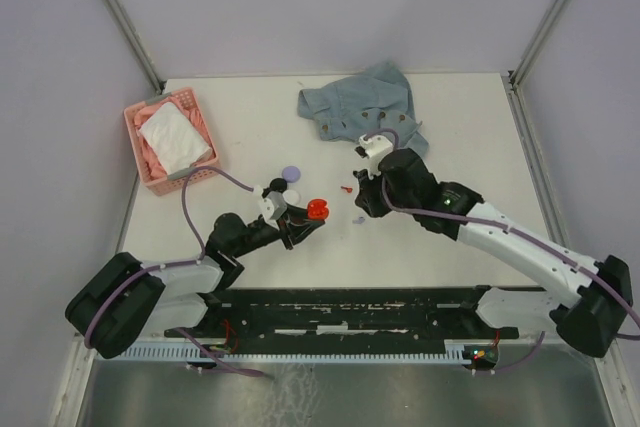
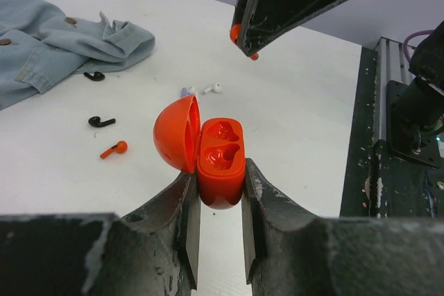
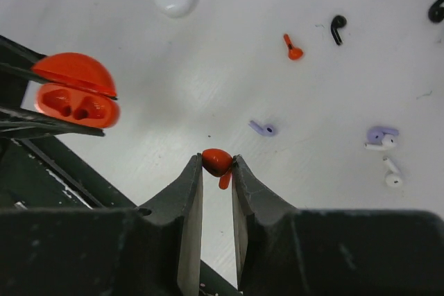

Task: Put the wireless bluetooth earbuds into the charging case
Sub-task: Pick up the earbud from the center of the board, then place the earbud in the charging case.

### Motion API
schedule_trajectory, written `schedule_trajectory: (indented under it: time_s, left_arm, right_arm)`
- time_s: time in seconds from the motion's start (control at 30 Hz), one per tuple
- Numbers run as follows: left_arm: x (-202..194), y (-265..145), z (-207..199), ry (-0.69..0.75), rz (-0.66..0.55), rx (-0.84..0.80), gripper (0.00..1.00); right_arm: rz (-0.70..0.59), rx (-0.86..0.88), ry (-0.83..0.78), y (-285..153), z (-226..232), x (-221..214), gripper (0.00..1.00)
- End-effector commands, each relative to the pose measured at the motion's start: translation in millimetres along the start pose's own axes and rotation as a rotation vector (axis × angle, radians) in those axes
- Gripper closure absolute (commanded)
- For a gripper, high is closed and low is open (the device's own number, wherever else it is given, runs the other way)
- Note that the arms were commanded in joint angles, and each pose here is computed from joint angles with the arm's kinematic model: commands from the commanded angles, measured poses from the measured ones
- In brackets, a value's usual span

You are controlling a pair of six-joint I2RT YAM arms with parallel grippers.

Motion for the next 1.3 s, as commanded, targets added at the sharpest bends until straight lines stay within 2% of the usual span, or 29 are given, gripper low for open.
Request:
schedule_trajectory:
  time_s: [0.0, 0.27, 0.53, 0.77, 1.27]
  left_arm:
    - [30.6, 9.1, -10.4, 0.103, -0.095, -0.089, 0.97]
    - [40.7, 12.3, -19.2, 0.183, -0.115, -0.167, 0.97]
    - [53.1, 11.5, -28.7, 0.159, -0.166, -0.202, 0.97]
    - [56.9, 10.8, -30.7, 0.147, -0.181, -0.202, 0.97]
    - [64.2, 9.2, -31.3, 0.126, -0.217, -0.183, 0.97]
  right_arm:
    - [-0.272, 0.110, -0.006, -24.2, 16.4, 38.1, 0.83]
    - [-0.531, 0.288, 0.005, -44.2, 40.9, 57.4, 0.83]
    - [-0.658, 0.414, 0.022, -43.0, 61.3, 63.8, 0.83]
    - [-0.681, 0.473, 0.026, -38.6, 71.4, 64.0, 0.83]
    - [-0.644, 0.491, 0.019, -25.6, 76.4, 52.7, 0.83]
Point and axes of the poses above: each gripper's point midway between its finger pads, its own y axis out along the fingers, its own z axis along the line the jaws close on, x = y × z, the point moved 5 cm from there along -y, back along the fingers, and after that the axes turned 12 degrees about -y, right-handed, at the moved point
